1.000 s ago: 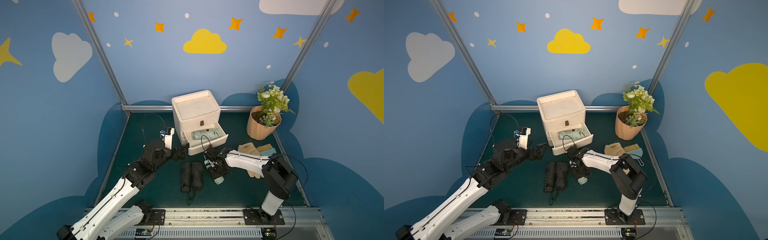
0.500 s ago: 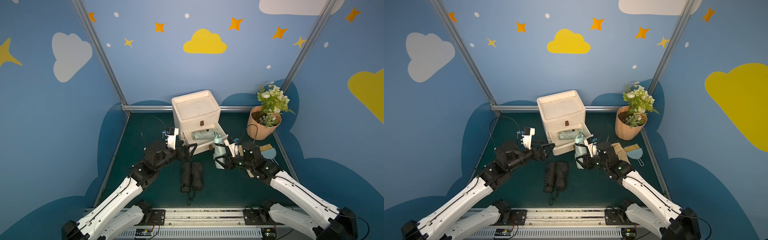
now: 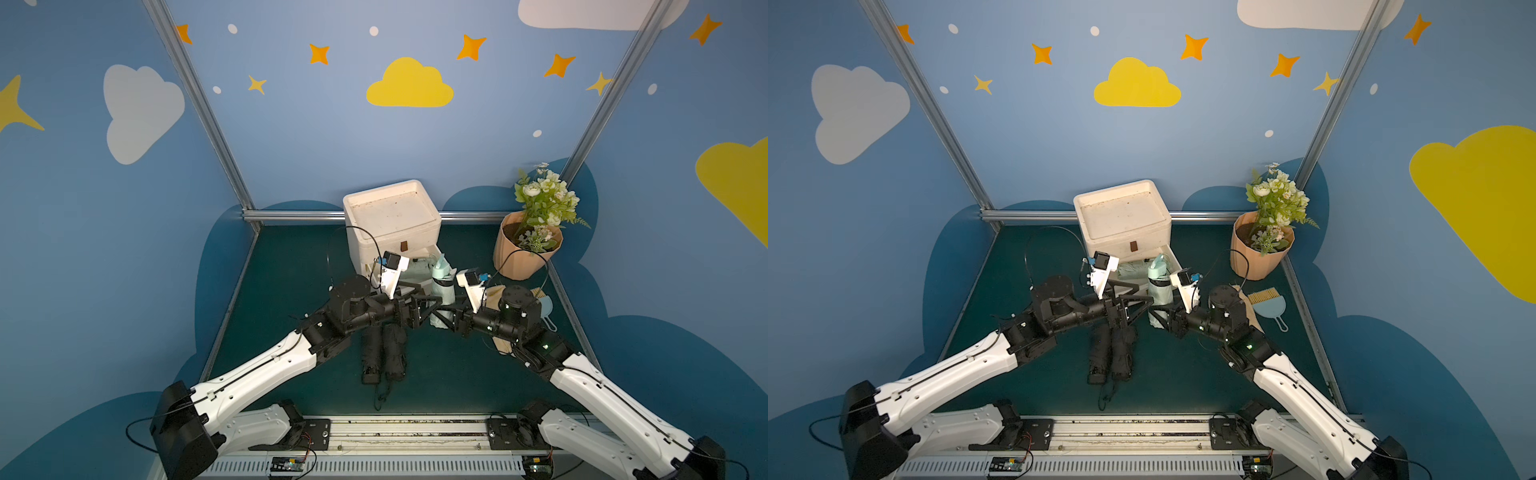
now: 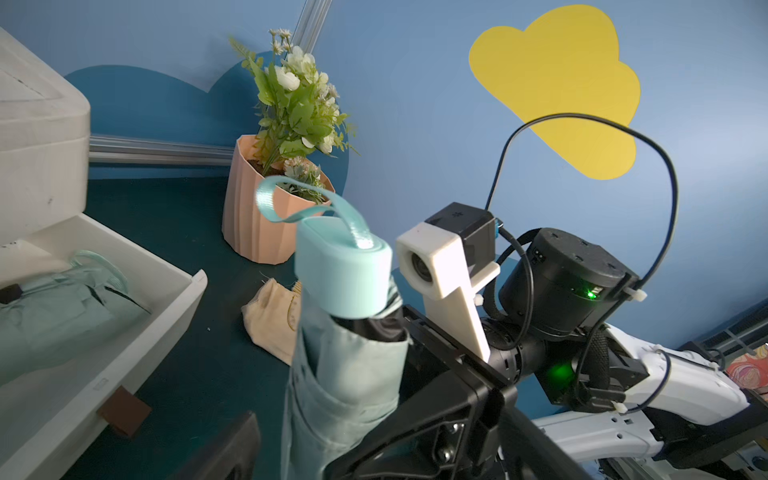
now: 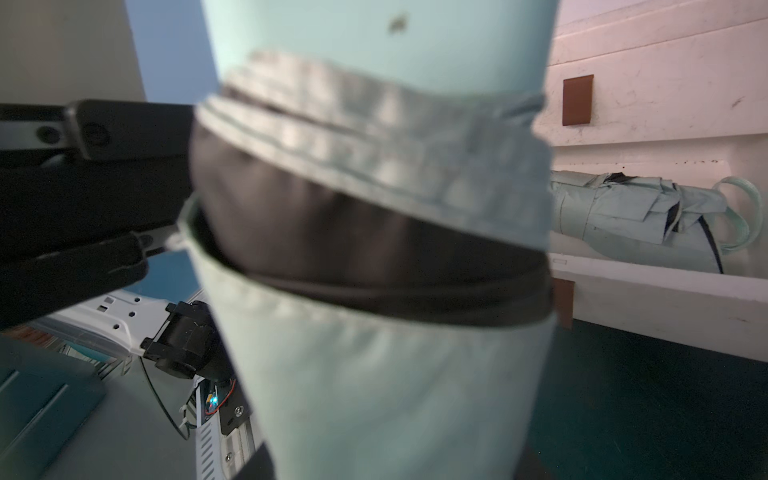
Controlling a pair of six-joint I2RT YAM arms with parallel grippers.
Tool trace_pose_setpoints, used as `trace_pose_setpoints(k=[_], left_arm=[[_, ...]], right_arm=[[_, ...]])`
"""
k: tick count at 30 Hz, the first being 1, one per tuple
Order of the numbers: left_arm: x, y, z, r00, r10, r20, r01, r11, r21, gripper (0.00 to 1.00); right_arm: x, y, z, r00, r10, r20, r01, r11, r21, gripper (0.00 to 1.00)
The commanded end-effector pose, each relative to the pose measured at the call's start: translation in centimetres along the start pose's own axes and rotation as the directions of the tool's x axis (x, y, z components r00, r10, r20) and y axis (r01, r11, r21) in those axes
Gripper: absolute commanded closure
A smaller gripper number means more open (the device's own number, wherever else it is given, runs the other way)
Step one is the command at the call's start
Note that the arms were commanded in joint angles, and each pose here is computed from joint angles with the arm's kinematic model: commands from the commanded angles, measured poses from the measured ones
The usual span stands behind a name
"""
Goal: Place the umbrella in the drawer by color
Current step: Pick up the umbrella from the center of the board.
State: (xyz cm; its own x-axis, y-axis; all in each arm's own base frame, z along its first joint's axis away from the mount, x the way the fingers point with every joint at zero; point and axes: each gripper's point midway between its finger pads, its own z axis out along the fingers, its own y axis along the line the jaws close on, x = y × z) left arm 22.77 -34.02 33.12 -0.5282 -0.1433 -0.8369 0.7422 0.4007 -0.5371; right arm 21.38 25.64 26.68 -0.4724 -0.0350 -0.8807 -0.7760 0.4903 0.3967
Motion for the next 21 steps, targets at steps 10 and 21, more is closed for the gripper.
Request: trace_pose_setpoints(k=[10, 21], left_arm=[[-0.6, 1.7, 4.1, 0.994, 0.095, 0.045, -0.081, 0.963, -0.258, 0.31], [0.1, 1.9, 5.4, 0.998, 0.064, 0.006, -0.060, 0.960, -0.272, 0.69]], right_arm=[[-3.2, 1.9, 0.0, 0.988, -0.140, 0.069, 0.139, 0.990, 0.017, 0.60], [-3.3, 0.5, 0.2, 0.988, -0.136, 0.072, 0.129, 0.987, 0.097, 0.55]])
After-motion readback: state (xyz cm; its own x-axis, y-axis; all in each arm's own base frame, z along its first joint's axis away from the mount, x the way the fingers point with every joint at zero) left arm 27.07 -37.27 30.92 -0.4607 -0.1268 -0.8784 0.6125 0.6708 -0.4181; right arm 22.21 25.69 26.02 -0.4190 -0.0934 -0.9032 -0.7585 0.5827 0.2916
